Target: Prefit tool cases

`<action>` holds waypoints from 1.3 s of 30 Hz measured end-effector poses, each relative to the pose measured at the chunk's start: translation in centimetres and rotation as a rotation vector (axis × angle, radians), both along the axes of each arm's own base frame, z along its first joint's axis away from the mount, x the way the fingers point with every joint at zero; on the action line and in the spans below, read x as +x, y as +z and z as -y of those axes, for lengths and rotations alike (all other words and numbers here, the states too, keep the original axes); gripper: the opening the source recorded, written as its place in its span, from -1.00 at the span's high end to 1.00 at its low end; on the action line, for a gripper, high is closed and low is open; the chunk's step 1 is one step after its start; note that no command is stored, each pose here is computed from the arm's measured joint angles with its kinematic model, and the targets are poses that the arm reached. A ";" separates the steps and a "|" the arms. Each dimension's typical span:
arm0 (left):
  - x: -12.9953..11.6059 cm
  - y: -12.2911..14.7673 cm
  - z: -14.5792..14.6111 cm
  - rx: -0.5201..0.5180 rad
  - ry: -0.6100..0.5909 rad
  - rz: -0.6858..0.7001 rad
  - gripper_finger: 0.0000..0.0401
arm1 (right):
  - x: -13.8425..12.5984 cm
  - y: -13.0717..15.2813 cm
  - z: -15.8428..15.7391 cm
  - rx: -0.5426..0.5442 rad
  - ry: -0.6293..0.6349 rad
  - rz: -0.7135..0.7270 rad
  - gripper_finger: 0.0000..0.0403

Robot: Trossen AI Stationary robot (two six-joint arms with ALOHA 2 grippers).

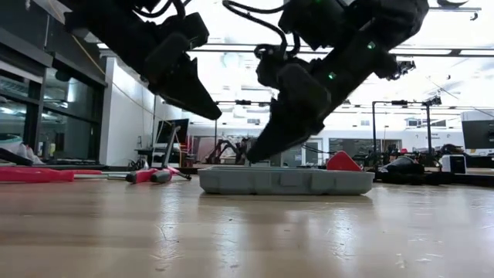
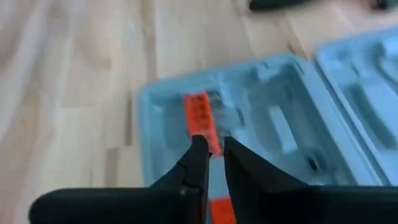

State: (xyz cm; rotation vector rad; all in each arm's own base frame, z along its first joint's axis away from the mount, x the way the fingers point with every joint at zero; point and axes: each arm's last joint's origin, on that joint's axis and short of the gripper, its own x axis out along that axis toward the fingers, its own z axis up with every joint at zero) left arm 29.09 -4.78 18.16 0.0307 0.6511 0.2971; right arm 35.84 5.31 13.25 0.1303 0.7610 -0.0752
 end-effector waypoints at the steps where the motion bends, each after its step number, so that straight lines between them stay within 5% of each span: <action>1: 0.0 0.0 0.0 0.004 0.004 -0.006 -0.11 | -0.1 -0.1 0.0 -0.003 -0.011 -0.017 0.79; 6: -0.2 -0.2 -0.1 0.012 0.011 -0.014 -0.11 | -1.0 -1.1 0.1 0.008 -0.055 -0.111 0.97; 16: -0.2 -0.2 -0.1 0.014 0.016 -0.012 -0.11 | -2.0 -2.1 0.1 0.006 -0.110 -0.081 0.99; 27: -0.2 -0.3 -0.1 0.005 0.037 -0.012 -0.11 | -3.0 0.1 -1.0 -0.067 -0.109 -0.059 1.00; 39: -0.2 -0.3 -0.1 0.004 0.038 -0.013 -0.11 | -3.8 -2.5 -0.9 -0.018 -0.180 -0.132 1.00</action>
